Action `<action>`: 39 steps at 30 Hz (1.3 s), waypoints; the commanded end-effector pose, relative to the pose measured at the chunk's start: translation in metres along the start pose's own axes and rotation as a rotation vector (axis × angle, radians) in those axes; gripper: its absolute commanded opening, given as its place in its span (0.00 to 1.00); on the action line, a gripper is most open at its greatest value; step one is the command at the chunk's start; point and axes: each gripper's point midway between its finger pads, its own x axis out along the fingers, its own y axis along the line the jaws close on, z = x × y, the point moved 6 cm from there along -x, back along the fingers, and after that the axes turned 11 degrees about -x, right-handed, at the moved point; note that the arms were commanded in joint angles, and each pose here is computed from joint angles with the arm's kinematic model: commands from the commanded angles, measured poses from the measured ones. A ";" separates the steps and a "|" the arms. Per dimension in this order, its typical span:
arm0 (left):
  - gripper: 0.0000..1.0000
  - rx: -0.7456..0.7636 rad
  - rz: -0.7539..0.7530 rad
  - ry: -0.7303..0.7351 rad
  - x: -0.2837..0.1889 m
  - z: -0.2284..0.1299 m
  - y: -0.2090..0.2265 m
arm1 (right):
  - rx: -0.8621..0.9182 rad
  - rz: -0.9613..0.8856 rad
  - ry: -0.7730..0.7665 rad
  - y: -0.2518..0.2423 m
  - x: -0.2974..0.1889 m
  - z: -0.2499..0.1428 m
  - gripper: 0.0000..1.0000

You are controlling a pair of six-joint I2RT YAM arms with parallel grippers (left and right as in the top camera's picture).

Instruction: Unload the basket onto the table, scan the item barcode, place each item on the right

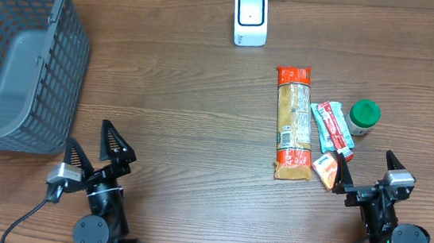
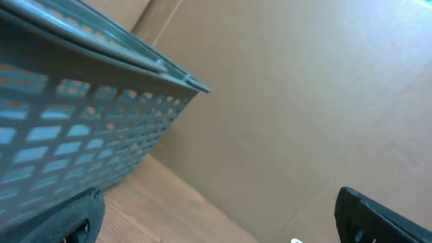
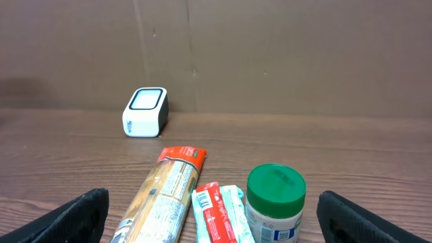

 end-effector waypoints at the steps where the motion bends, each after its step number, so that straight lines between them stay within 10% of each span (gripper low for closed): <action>1: 1.00 0.002 -0.028 0.063 -0.001 -0.015 0.004 | -0.002 0.004 -0.006 0.001 0.000 -0.002 1.00; 23: 1.00 0.680 -0.365 0.186 -0.010 -0.039 -0.023 | -0.002 0.004 -0.006 0.001 0.000 -0.002 1.00; 39: 1.00 0.547 -0.108 0.424 -0.015 -0.069 0.024 | -0.002 0.004 -0.006 0.001 0.000 -0.002 1.00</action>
